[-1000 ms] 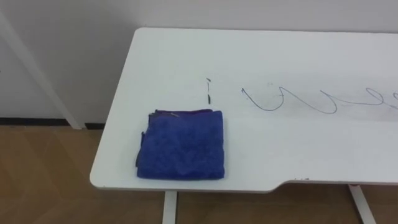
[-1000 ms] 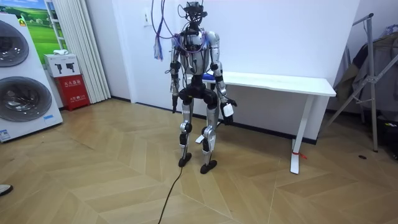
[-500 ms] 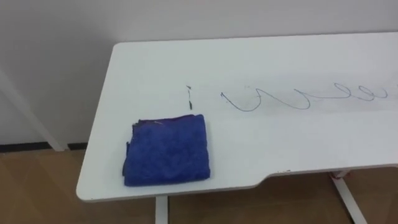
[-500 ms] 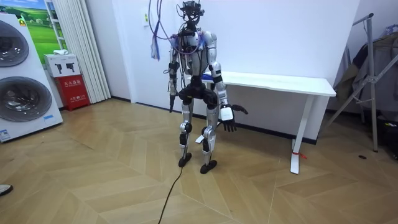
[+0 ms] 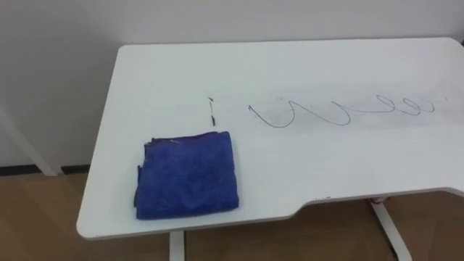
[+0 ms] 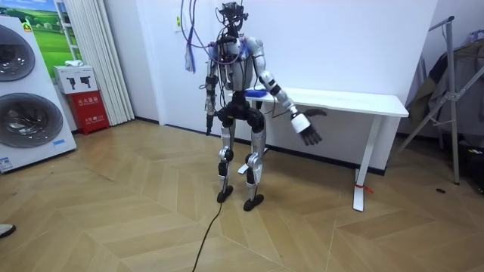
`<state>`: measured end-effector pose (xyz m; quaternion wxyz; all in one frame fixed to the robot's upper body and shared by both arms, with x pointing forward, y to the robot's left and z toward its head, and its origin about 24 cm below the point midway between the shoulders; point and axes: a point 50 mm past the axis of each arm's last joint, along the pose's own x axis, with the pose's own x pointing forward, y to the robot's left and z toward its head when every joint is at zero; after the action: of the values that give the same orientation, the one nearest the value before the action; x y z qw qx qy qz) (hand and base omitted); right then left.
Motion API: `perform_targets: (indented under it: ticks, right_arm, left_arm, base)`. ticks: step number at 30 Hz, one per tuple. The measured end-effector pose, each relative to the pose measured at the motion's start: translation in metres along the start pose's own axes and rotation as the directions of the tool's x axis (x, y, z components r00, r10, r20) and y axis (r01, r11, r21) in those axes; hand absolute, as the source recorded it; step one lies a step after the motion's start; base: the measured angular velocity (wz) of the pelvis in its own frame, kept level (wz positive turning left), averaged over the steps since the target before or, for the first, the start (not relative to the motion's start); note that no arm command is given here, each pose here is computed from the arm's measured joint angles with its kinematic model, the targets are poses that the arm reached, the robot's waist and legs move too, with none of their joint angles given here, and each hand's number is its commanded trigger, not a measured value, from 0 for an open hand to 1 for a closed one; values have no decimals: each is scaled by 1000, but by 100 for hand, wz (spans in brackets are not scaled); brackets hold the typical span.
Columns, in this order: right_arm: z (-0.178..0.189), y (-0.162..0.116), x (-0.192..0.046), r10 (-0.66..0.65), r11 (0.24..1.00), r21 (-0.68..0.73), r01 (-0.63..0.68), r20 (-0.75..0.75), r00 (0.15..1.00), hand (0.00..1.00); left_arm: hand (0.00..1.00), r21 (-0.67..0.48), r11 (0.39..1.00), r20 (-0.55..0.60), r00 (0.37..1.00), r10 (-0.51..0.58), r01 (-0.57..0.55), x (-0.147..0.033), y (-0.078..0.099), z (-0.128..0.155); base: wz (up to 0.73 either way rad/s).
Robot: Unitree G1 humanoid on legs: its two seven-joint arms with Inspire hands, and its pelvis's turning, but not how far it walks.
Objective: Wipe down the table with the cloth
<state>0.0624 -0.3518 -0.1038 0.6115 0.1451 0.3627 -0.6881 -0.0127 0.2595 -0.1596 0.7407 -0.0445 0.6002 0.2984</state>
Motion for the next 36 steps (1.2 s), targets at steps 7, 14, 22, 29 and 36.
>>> perform_targets:
  ticks: [7, 14, 22, 29, 36]
  right_arm:
    - [82, 52, -60, 165, 986, -86, -141, 532, 830, 0]
    - [125, 72, -133, 262, 961, -189, -204, 859, 440, 0]
    - [142, 76, -190, 298, 938, -277, -208, 952, 77, 0]
    - [139, 88, -240, 357, 896, -394, -204, 913, -195, 0]
    - [125, 93, -270, 453, 821, -549, -157, 794, -404, 0]
  left_arm:
    - [0, 35, 999, 22, 1000, -16, 15, 1, -5, 8]
    - [0, 69, 997, 56, 998, -27, 23, 1, -10, 12]
    - [0, 75, 997, 49, 999, -19, 15, 0, -9, 8]
    - [0, 117, 993, 66, 997, -38, 30, 0, -12, 10]
    - [0, 148, 987, 97, 992, -82, 67, 1, -14, 18]
  base:
    - [-3]
    - [5]
    - [0]
    - [1]
    - [10]
